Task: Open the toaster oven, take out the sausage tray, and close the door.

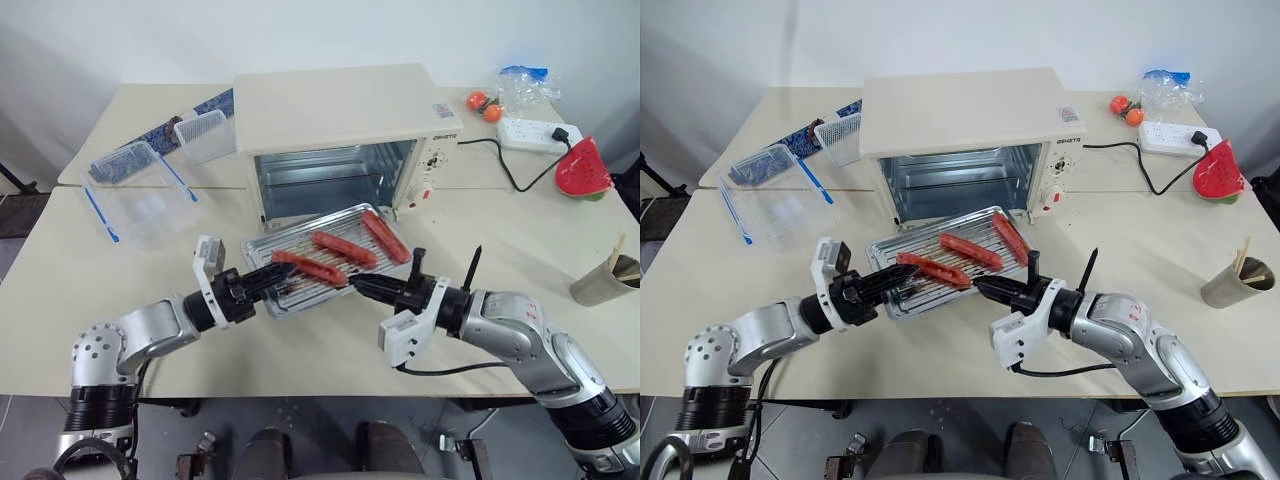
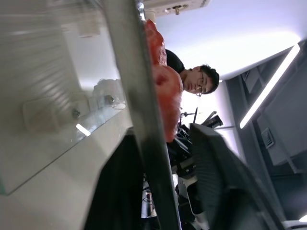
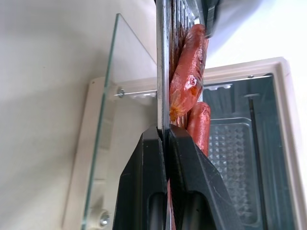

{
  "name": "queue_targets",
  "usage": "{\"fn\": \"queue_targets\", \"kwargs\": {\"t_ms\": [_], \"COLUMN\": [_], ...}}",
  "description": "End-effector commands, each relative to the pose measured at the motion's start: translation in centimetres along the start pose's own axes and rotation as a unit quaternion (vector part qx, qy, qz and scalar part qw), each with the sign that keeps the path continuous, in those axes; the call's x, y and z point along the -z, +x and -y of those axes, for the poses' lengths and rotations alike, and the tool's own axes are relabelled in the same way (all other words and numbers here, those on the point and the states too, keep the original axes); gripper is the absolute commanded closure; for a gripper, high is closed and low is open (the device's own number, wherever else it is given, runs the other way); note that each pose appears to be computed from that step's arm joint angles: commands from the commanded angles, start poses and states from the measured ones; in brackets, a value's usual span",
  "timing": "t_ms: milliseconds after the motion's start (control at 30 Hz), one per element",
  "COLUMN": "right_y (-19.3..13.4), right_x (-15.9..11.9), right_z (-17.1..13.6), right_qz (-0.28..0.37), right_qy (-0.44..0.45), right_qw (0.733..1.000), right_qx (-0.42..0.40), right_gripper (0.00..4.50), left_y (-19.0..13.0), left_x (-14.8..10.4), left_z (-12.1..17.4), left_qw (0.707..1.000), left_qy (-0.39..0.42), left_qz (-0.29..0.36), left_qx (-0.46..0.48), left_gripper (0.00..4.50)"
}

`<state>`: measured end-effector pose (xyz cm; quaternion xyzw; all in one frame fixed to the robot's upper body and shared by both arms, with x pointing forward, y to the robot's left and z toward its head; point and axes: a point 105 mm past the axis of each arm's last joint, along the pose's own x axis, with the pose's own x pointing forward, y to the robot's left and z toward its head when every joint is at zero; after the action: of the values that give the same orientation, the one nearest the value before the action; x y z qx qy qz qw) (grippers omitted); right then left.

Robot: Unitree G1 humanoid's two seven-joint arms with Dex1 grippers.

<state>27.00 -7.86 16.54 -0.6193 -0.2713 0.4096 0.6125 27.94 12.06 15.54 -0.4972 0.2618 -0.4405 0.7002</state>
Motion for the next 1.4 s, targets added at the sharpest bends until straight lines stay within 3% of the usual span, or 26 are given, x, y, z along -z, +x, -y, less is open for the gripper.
{"fn": "queue_targets", "kwargs": {"t_ms": [33,367,500,700,833,1133,1333,1400], "right_y": [0.0,0.0,-0.1,-0.4,-1.5,-4.6,-6.5,-7.5], "right_x": [-1.0,-0.5,-0.6,-1.1,-2.5,-1.7,1.7,3.7], "right_z": [1.1,1.3,1.7,1.9,1.6,1.4,0.7,0.5], "right_qz": [0.021,0.016,0.024,0.044,0.090,0.116,0.076,0.045], "right_qy": [-0.009,0.014,0.047,0.056,0.092,0.204,0.351,0.410], "right_qw": [0.999,0.999,0.998,0.997,0.992,0.972,0.933,0.909], "right_qx": [0.024,0.029,0.032,0.030,0.014,0.019,0.030,0.054], "right_gripper": [4.50,4.50,3.40,1.39,0.04,0.01,0.01,0.01], "left_y": [-0.4,-0.7,-0.7,-0.9,-1.8,-6.6,-11.9,-14.6], "left_x": [0.1,0.0,0.0,-0.2,-0.6,-0.9,0.7,1.0], "left_z": [0.6,0.1,0.1,-0.2,-0.2,0.3,-0.3,-1.0], "left_qw": [1.000,1.000,1.000,1.000,0.999,0.994,0.987,0.976], "left_qy": [0.002,-0.009,-0.013,-0.018,-0.016,-0.001,-0.015,-0.031], "left_qz": [-0.009,0.002,0.007,0.022,0.044,0.105,0.162,0.214], "left_qx": [0.012,0.008,0.013,0.003,0.004,0.012,-0.012,-0.035], "left_gripper": [4.48,4.48,4.50,4.50,4.50,4.50,4.50,4.50]}}
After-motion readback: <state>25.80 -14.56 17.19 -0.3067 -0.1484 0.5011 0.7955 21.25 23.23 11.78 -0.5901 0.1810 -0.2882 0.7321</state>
